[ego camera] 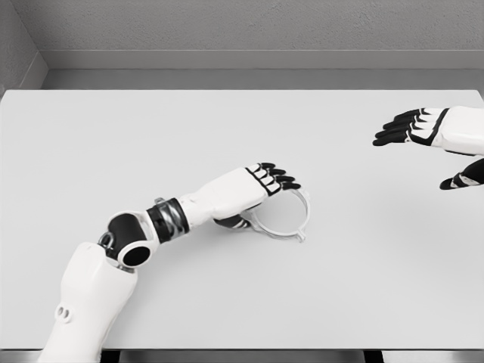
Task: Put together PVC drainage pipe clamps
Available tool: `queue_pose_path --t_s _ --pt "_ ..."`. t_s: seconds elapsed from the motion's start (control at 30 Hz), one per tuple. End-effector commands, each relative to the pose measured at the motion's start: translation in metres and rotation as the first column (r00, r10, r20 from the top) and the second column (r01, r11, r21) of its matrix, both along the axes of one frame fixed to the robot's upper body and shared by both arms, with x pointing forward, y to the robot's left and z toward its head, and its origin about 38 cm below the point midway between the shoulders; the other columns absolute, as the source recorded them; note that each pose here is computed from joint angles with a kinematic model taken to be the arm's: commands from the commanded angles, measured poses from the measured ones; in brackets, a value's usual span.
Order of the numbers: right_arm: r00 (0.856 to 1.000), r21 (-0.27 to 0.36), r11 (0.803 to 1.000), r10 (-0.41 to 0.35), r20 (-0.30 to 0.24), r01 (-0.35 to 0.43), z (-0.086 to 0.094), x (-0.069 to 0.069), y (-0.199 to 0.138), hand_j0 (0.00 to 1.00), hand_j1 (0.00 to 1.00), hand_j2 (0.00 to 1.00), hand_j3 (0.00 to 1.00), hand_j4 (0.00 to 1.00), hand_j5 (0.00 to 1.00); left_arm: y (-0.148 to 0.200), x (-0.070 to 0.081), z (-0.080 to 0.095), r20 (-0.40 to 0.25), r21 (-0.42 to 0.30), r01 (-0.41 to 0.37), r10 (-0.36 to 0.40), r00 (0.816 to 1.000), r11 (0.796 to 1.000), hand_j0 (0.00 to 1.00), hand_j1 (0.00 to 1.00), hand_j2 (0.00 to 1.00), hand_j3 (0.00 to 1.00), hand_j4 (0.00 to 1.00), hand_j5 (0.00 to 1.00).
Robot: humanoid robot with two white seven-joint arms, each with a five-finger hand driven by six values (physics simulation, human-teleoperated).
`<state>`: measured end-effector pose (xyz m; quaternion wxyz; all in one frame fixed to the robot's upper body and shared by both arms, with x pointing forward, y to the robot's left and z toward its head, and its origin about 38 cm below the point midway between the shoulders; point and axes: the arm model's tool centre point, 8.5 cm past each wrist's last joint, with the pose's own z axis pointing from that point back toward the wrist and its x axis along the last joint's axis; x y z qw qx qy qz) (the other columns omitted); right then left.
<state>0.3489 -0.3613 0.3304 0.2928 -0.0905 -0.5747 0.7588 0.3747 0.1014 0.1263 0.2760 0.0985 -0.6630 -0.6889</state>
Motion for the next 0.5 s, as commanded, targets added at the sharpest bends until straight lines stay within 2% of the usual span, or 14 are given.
queue_pose_path --t_s 0.0,0.07,0.1,0.13,0.17,0.23,0.27,0.33,0.4,0.43,0.47 --pt "1.000 0.007 1.000 -0.002 -0.004 0.002 0.000 0.000 0.000 1.00 1.00 1.00 1.00 1.00 1.00 0.035 0.007 0.004 0.003 0.005 -0.052 0.052 0.999 0.999 1.00 1.00 1.00 1.00 1.00 1.00" --pt "1.000 0.009 1.000 -0.002 0.004 0.002 0.003 0.001 0.000 1.00 1.00 1.00 1.00 1.00 1.00 0.074 0.012 0.012 -0.004 -0.002 -0.084 0.084 0.996 0.996 1.00 1.00 1.00 1.00 1.00 1.00" --pt "1.000 0.010 1.000 -0.001 0.003 0.001 0.002 0.001 0.001 1.00 1.00 1.00 1.00 1.00 1.00 0.110 0.018 0.025 0.004 -0.038 -0.142 0.142 0.990 0.989 1.00 1.00 1.00 1.00 1.00 1.00" --pt "1.000 0.010 1.000 0.000 -0.003 0.000 0.000 0.001 0.001 1.00 1.00 1.00 1.00 1.00 1.00 0.131 0.021 0.041 0.005 -0.115 -0.171 0.172 0.985 0.979 1.00 1.00 1.00 1.00 1.00 1.00" --pt "1.000 0.008 1.000 0.001 -0.002 -0.001 0.000 0.000 0.001 1.00 1.00 1.00 1.00 1.00 1.00 0.165 0.022 0.057 0.012 -0.143 -0.205 0.209 0.978 0.968 1.00 1.00 1.00 1.00 1.00 1.00" --pt "1.000 0.008 1.000 0.000 0.001 0.000 0.001 0.001 0.001 1.00 1.00 1.00 1.00 1.00 1.00 0.219 0.020 0.088 0.006 -0.258 -0.254 0.264 0.964 0.932 1.00 1.00 1.00 1.00 1.00 1.00" --pt "1.000 0.008 1.000 0.000 -0.001 0.000 0.000 0.001 0.001 1.00 1.00 1.00 1.00 1.00 1.00 0.239 0.018 0.093 0.000 -0.269 -0.281 0.291 0.957 0.921 1.00 1.00 1.00 1.00 1.00 1.00" --pt "1.000 0.005 1.000 0.000 0.003 0.000 0.001 0.001 0.001 1.00 1.00 1.00 1.00 1.00 1.00 0.266 0.020 0.087 -0.026 -0.251 -0.353 0.359 0.933 0.901 1.00 1.00 1.00 1.00 1.00 1.00" --pt "1.000 0.007 1.000 0.000 0.000 0.000 0.000 0.001 0.001 1.00 1.00 1.00 1.00 1.00 1.00 0.288 0.022 0.072 -0.048 -0.149 -0.417 0.415 0.909 0.896 1.00 1.00 1.00 1.00 1.00 1.00" --pt "1.000 0.006 1.000 0.001 -0.005 -0.001 -0.002 0.001 0.001 1.00 1.00 1.00 1.00 1.00 1.00 0.291 0.022 0.068 -0.044 -0.119 -0.429 0.427 0.903 0.896 1.00 1.00 1.00 1.00 1.00 1.00" --pt "1.000 0.007 1.000 0.001 -0.017 0.000 -0.006 -0.001 0.001 1.00 1.00 1.00 1.00 1.00 1.00 0.292 0.022 0.066 -0.051 -0.117 -0.435 0.432 0.901 0.893 1.00 1.00 1.00 1.00 1.00 1.00"
